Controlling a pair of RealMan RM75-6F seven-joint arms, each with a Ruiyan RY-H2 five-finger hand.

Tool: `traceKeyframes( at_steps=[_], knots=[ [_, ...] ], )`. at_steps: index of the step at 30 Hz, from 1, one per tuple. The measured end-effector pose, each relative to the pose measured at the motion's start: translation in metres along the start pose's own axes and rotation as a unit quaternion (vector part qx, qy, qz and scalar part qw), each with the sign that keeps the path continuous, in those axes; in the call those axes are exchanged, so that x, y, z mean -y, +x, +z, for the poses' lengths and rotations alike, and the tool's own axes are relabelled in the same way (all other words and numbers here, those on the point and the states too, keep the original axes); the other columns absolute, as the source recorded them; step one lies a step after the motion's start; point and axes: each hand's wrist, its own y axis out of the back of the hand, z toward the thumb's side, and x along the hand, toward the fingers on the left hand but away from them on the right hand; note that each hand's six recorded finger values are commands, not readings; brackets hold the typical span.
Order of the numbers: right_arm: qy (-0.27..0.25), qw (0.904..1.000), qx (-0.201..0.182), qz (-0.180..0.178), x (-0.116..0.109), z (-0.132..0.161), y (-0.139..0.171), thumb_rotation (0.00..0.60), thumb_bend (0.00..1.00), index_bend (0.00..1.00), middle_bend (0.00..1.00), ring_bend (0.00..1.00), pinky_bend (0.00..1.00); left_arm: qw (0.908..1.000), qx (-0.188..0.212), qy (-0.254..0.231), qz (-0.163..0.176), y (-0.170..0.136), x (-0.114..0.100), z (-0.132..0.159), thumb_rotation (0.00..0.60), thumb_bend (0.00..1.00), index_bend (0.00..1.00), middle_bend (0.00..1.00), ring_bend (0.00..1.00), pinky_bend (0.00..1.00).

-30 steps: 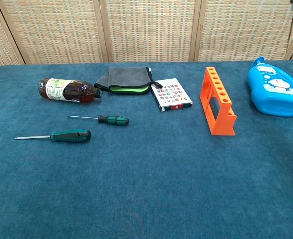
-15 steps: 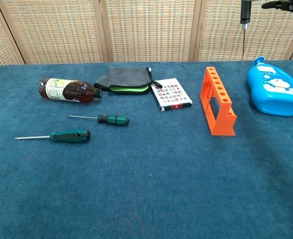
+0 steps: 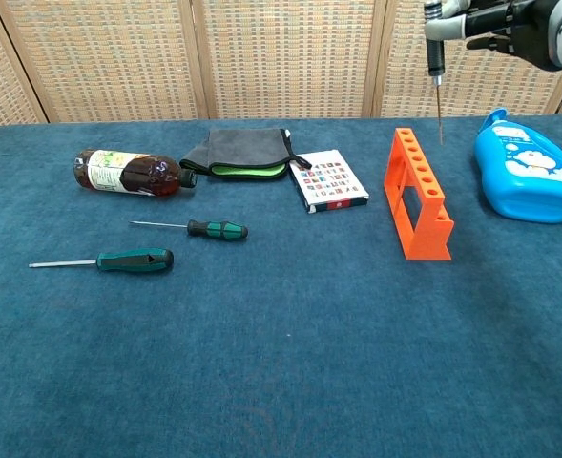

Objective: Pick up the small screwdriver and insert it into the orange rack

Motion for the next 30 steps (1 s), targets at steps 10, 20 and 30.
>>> traceKeyframes(
  at_steps=[10, 20, 30],
  knots=[
    [-0.002, 1.0000, 0.005, 0.007, 0.009, -0.007, -0.004, 0.600, 0.30, 0.61, 0.13, 0.00, 0.04, 1.0000, 0.002, -0.004, 0.001, 0.003, -0.001, 0.002, 0.600, 0.00, 0.00, 0.00, 0.00, 0.00],
    [-0.005, 0.9999, 0.000, 0.011, 0.019, -0.002, -0.011, 0.600, 0.30, 0.61, 0.13, 0.00, 0.04, 0.9999, -0.006, -0.010, 0.006, 0.007, -0.004, -0.003, 0.600, 0.00, 0.00, 0.00, 0.00, 0.00],
    [-0.009, 0.9999, 0.003, 0.011, 0.022, -0.006, -0.013, 0.600, 0.30, 0.61, 0.13, 0.00, 0.03, 0.9999, -0.007, -0.008, 0.001, 0.009, -0.001, -0.003, 0.600, 0.00, 0.00, 0.00, 0.00, 0.00]
  ],
)
